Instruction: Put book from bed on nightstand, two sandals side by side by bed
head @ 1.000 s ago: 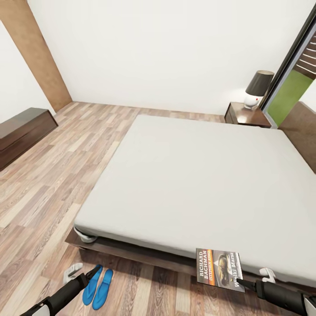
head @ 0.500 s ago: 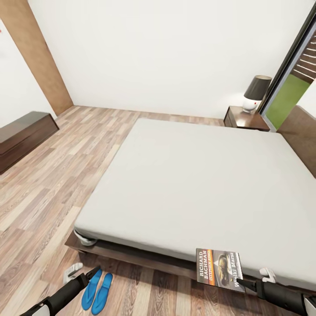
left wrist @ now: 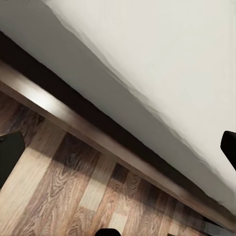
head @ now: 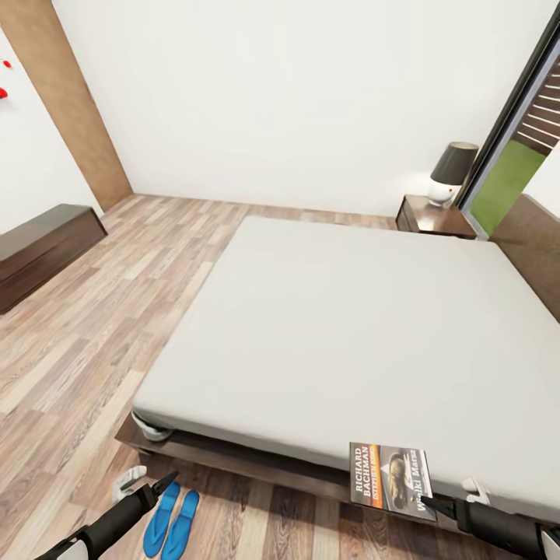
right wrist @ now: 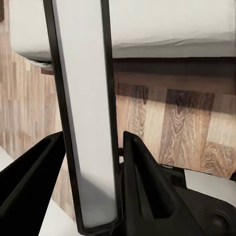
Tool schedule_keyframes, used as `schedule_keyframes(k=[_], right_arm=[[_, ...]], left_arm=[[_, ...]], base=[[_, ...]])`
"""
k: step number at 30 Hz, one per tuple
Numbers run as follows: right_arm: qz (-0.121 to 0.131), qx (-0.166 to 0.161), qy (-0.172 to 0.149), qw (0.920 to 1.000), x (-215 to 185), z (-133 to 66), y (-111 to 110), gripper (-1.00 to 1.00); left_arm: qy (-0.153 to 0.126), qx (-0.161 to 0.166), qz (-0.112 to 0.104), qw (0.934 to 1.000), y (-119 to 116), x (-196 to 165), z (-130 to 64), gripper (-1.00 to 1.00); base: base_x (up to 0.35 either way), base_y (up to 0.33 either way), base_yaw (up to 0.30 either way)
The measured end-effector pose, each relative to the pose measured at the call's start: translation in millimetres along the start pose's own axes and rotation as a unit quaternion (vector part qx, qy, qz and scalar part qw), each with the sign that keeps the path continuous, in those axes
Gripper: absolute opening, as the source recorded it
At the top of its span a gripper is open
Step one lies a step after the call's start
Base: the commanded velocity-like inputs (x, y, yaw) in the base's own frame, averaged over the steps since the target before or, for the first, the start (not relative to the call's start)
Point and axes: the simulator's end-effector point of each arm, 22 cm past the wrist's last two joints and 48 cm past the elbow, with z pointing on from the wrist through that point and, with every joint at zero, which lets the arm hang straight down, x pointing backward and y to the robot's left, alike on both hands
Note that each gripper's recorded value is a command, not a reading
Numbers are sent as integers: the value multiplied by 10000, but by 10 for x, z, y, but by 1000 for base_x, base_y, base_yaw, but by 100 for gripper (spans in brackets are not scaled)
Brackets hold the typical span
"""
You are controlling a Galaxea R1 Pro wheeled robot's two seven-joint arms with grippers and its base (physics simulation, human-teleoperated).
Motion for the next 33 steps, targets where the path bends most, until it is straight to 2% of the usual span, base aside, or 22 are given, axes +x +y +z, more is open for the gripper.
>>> schedule_keyframes(k=[4, 9, 20, 25, 31, 33], right_arm=[[381, 190, 58, 9991, 208, -90, -158, -100], [494, 240, 12, 9985, 239, -129, -193, -100], [428, 179, 2, 9989, 226, -151, -154, -100], [427, 276, -10, 9987, 183, -279, -229, -100], [348, 123, -66, 9993, 130, -339, -163, -100], [217, 99, -126, 9996, 98, -348, -149, -100]], left_arm=[[-21, 16, 12, 10000, -18, -23, -4, 100], [-50, 35, 29, 10000, -40, -54, -11, 100], [-88, 65, 48, 9999, -78, -91, -15, 100], [-107, 78, 58, 9999, -95, -110, -19, 100], [-134, 103, 78, 9998, -124, -140, -26, 100], [-150, 119, 81, 9998, -138, -154, -28, 100]], base=[[0, 0, 140], [0, 0, 44], [0, 0, 19], [0, 0, 1], [0, 0, 0], [0, 0, 0]])
